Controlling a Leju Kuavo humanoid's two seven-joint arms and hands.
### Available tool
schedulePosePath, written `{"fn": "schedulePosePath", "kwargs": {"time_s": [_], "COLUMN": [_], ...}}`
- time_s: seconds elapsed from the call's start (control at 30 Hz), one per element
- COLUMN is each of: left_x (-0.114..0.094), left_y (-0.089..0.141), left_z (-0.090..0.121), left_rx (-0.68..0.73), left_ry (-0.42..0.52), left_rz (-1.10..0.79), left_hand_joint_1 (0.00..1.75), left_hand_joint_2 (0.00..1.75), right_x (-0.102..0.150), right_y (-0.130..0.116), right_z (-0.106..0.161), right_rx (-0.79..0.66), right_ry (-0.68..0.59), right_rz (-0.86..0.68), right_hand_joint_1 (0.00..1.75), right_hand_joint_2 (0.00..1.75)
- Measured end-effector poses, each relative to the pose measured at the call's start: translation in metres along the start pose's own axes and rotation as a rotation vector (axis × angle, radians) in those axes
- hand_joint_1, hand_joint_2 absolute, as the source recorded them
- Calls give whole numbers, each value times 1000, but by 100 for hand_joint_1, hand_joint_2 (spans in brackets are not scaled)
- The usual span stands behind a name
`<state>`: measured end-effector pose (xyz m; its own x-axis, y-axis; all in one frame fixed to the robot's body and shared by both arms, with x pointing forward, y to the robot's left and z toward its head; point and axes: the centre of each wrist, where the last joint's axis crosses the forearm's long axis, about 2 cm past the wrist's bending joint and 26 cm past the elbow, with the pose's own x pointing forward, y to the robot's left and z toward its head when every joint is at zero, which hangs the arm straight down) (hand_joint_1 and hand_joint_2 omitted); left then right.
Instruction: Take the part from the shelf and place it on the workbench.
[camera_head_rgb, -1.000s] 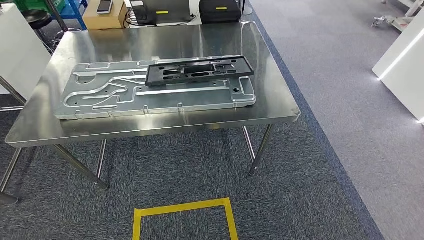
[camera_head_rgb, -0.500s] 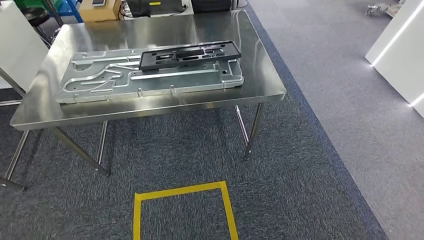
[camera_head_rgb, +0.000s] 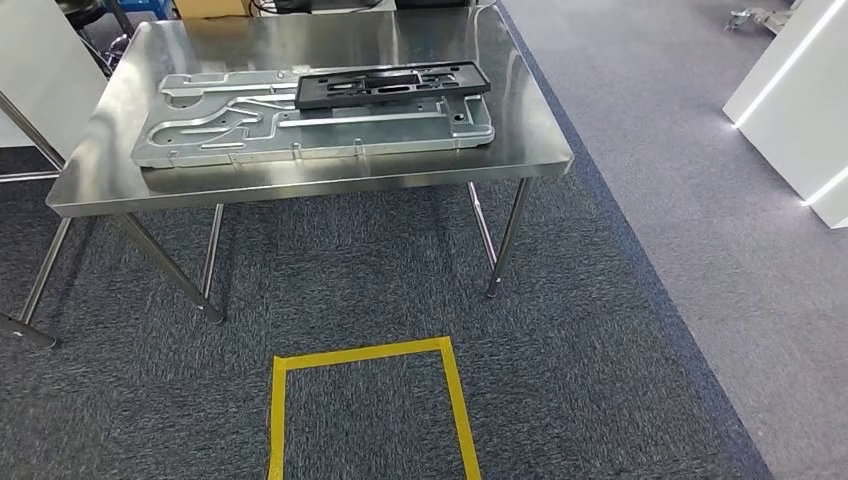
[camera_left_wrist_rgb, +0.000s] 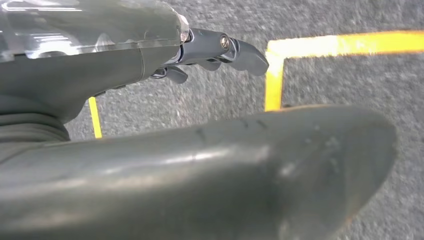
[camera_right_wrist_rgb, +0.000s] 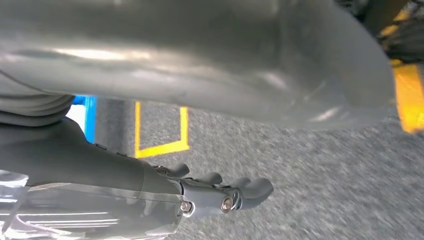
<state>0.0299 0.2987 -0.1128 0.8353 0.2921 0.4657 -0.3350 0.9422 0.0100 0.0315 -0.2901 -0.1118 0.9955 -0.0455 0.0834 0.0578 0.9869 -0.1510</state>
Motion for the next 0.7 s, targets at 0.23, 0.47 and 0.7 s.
{"fn": "schedulePosePath", "kwargs": {"time_s": [0.23, 0.47, 0.7], "left_x": [2, 3, 5], "left_y": [7, 13, 17], "left_z": [-1, -1, -2], "left_rx": [14, 18, 23], "left_ry": [-9, -26, -31], "left_rz": [-8, -28, -35], "left_hand_joint_1": [0, 0, 0], "left_hand_joint_2": [0, 0, 0], "right_x": [2, 5, 6], "right_y": [12, 13, 1], "right_z": [2, 2, 0], "right_rx": [49, 59, 53], "right_ry": [-29, -55, -63], "right_rz": [22, 9, 11], "right_hand_joint_1": [0, 0, 0], "right_hand_joint_2": [0, 0, 0]}}
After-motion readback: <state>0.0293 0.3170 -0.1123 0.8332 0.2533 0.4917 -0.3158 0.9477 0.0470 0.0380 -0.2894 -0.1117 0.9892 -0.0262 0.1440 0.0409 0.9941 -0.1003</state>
